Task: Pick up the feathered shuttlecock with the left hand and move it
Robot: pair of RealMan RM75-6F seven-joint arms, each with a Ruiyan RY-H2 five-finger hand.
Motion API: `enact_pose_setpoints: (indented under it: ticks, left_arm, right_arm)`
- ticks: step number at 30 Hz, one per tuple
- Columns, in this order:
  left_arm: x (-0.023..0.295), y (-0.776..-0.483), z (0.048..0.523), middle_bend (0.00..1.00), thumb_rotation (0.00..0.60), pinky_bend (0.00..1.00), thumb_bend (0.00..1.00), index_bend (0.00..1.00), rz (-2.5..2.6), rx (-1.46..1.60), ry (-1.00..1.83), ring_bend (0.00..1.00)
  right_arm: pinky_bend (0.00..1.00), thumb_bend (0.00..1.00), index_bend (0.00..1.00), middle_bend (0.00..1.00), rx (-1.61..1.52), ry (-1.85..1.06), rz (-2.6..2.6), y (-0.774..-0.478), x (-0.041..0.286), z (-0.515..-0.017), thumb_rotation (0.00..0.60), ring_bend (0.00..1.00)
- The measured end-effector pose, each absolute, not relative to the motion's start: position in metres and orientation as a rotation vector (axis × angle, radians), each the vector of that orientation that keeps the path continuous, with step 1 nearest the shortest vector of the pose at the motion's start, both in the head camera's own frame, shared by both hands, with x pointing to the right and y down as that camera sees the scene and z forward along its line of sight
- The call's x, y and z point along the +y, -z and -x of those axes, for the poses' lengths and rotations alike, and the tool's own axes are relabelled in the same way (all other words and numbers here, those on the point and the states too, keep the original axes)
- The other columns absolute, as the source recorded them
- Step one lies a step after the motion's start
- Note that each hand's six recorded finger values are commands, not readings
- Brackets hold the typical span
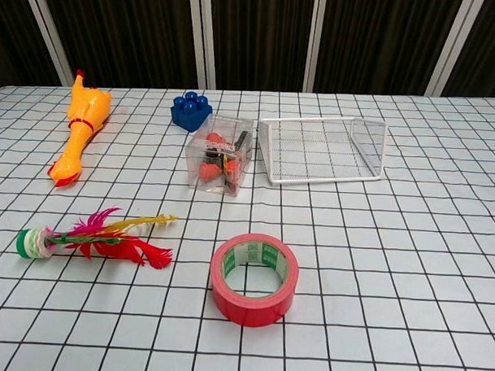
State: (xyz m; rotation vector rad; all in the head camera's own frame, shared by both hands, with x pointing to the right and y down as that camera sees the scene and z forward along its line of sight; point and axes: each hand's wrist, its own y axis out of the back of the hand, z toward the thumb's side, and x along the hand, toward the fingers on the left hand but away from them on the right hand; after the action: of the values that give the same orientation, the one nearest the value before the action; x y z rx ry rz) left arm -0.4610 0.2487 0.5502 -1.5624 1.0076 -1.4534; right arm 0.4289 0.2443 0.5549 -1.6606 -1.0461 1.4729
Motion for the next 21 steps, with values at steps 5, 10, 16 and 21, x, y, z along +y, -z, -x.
enact_pose_setpoints:
  ticks: [5,10,16,21]
  left_arm:
    - [0.249,-0.551,0.461,0.00,0.600,0.00,0.13,0.03,1.564,1.006,1.456,0.00]
    - [0.249,-0.553,0.459,0.00,0.600,0.00,0.13,0.05,1.573,0.997,1.455,0.00]
    - [0.244,-0.558,0.448,0.00,0.600,0.00,0.22,0.23,1.596,0.953,1.432,0.00]
    - [0.236,-0.567,0.428,0.00,0.600,0.00,0.30,0.31,1.600,0.886,1.396,0.00]
  right_arm:
    - [0.00,0.34,0.00,0.00,-1.046,-1.475,1.661,-0.555,0.244,-0.429,0.600,0.00]
    - [0.00,0.34,0.00,0.00,-1.047,-1.474,1.662,-0.555,0.244,-0.428,0.600,0.00]
    - [0.00,0.34,0.00,0.00,-1.048,-1.475,1.664,-0.556,0.244,-0.428,0.600,0.00]
    - [0.00,0.34,0.00,0.00,-1.052,-1.471,1.667,-0.555,0.244,-0.427,0.600,0.00]
